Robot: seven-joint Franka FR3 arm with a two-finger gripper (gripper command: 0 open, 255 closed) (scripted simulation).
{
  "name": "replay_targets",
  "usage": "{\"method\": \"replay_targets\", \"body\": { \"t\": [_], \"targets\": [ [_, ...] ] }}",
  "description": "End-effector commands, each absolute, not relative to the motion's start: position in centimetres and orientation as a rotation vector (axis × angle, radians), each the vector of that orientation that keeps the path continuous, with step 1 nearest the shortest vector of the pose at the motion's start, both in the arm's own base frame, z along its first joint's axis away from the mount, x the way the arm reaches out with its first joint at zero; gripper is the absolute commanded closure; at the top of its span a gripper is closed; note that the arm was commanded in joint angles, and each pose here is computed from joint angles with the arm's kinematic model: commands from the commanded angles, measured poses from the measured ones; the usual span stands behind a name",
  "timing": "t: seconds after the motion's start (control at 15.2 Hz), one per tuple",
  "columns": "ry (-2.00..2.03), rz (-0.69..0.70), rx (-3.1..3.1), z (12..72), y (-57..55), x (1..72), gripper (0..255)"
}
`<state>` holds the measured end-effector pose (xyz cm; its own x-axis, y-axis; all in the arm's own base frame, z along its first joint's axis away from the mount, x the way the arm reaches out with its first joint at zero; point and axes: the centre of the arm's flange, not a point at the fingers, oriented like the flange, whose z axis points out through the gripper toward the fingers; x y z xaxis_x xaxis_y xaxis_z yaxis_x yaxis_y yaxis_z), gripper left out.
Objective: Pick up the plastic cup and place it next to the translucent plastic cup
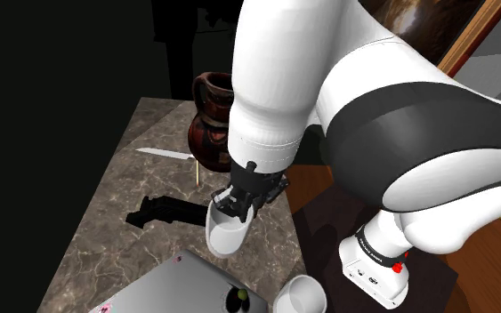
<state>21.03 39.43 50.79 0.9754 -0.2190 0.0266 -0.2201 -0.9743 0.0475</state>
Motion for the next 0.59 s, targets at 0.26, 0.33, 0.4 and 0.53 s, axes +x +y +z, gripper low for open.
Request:
{"method": "replay_targets", "body": {
  "t": [0.26,0.33,0.4,0.53],
  "targets": [
    [-0.342,0.034,3.073,47.7,39.5,21.0,255],
    [-0.342,0.034,3.073,47.2,39.5,21.0,255],
    [-0.342,0.034,3.073,46.6,39.5,21.0,255],
    [-0.342,0.034,3.073,45.6,39.5,21.0,255]
  ]
}}
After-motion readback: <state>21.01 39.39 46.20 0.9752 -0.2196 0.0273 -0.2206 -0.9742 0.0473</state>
